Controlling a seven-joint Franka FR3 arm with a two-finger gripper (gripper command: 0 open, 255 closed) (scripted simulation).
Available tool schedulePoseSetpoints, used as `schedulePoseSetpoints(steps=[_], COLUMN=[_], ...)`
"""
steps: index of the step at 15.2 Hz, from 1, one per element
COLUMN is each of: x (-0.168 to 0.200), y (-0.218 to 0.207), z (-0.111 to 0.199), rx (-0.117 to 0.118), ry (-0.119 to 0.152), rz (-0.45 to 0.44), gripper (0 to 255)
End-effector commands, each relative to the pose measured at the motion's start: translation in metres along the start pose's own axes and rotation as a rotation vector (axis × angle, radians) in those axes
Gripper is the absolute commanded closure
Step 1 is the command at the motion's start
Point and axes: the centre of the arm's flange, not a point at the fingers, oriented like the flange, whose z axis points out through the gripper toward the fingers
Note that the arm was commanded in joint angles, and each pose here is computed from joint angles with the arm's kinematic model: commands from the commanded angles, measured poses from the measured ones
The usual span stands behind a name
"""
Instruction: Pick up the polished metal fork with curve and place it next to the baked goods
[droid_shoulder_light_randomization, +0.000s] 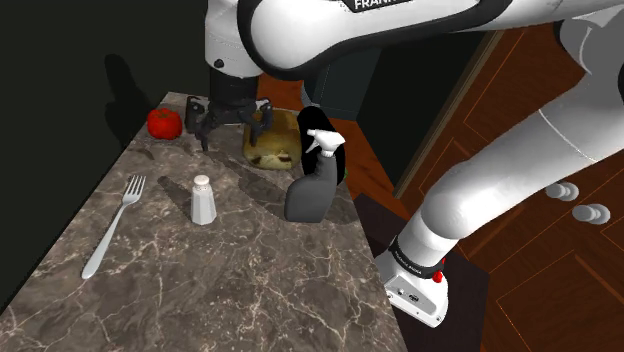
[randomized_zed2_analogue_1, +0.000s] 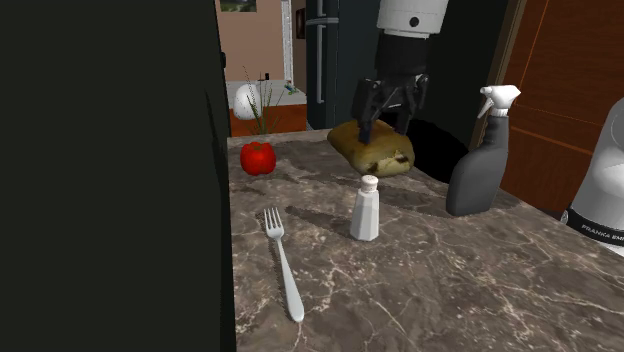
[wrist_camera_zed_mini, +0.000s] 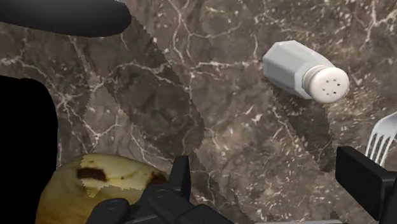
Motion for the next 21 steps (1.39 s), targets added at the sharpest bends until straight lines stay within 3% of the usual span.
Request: schedulePoseSetpoints(steps=[1, 16, 21], x=[0.001, 0.046, 0.045], y=[-0.025, -0.193, -0.194], z=[0.015, 0.116, 0.138], rx=[0.000, -0.025, -0.025], ry=[-0.006, -0.041, -0.041], rz=[0.047, 0.368, 0.370], gripper=[0, 0, 0])
